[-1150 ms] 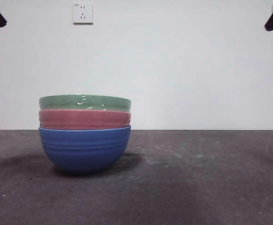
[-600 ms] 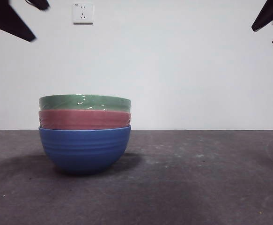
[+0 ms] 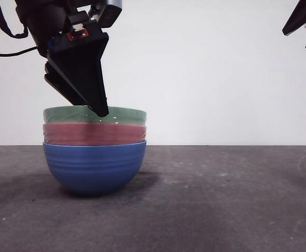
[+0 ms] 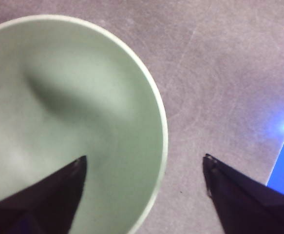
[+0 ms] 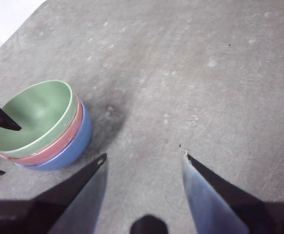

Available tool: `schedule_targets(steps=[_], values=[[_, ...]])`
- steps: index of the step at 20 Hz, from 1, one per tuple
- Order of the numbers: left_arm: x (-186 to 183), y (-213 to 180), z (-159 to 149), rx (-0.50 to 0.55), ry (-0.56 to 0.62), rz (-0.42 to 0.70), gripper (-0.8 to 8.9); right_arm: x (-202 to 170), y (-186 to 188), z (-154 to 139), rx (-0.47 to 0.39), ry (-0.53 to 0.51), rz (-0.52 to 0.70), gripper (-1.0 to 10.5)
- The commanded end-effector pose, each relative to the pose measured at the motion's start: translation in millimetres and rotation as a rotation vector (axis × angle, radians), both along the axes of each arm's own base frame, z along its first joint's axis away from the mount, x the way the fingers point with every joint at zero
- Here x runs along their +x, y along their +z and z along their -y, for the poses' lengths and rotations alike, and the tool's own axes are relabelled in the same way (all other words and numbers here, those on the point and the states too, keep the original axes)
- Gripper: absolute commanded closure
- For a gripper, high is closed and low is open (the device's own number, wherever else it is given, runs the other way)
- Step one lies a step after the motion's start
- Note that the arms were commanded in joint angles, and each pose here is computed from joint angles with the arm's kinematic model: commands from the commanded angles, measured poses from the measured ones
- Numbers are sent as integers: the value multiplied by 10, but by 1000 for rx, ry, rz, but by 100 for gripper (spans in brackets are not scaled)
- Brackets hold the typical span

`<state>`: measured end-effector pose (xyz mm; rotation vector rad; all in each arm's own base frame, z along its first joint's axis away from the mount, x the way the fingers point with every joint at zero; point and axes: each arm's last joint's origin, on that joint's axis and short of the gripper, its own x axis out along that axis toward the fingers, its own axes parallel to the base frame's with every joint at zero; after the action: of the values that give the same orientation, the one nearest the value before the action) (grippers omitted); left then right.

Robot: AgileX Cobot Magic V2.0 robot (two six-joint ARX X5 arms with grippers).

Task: Pick up the green bowl on the top,put the green bowl on the left,pick up the red bowl in the middle,put the red bowl on the right

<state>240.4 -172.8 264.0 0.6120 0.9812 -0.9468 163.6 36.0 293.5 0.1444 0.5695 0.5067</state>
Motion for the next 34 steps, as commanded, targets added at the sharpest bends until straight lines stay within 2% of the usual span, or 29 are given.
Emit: schedule_targets(steps=[1, 5, 8, 10, 16, 22, 25, 27, 29, 34], values=[[5, -24, 13, 22, -41, 21, 539, 3, 15, -4, -2, 6, 11, 694], [20, 4, -2, 78, -30, 63, 548, 3, 15, -3, -2, 5, 11, 695], [20, 4, -2, 81, -40, 67, 731, 4, 15, -2, -3, 3, 12, 695], [19, 6, 0, 83, -50, 70, 792, 4, 15, -2, -3, 3, 13, 695], [10, 186, -5, 92, -53, 58, 792, 8, 23, -3, -2, 3, 22, 697], [-21, 665, 22, 62, -63, 94, 821, 9, 23, -3, -1, 3, 22, 697], [-113, 1010, 65, 13, -63, 136, 822, 9, 23, -3, -2, 2, 22, 697], [-260, 1245, 136, -63, -107, 146, 821, 9, 23, -3, -2, 2, 22, 697], [-447, 1363, 272, -146, -203, 116, 822, 9, 24, -3, -2, 2, 23, 698], [-930, 1227, 801, -107, -440, 61, 822, 9, 23, -2, -4, -1, 23, 698]])
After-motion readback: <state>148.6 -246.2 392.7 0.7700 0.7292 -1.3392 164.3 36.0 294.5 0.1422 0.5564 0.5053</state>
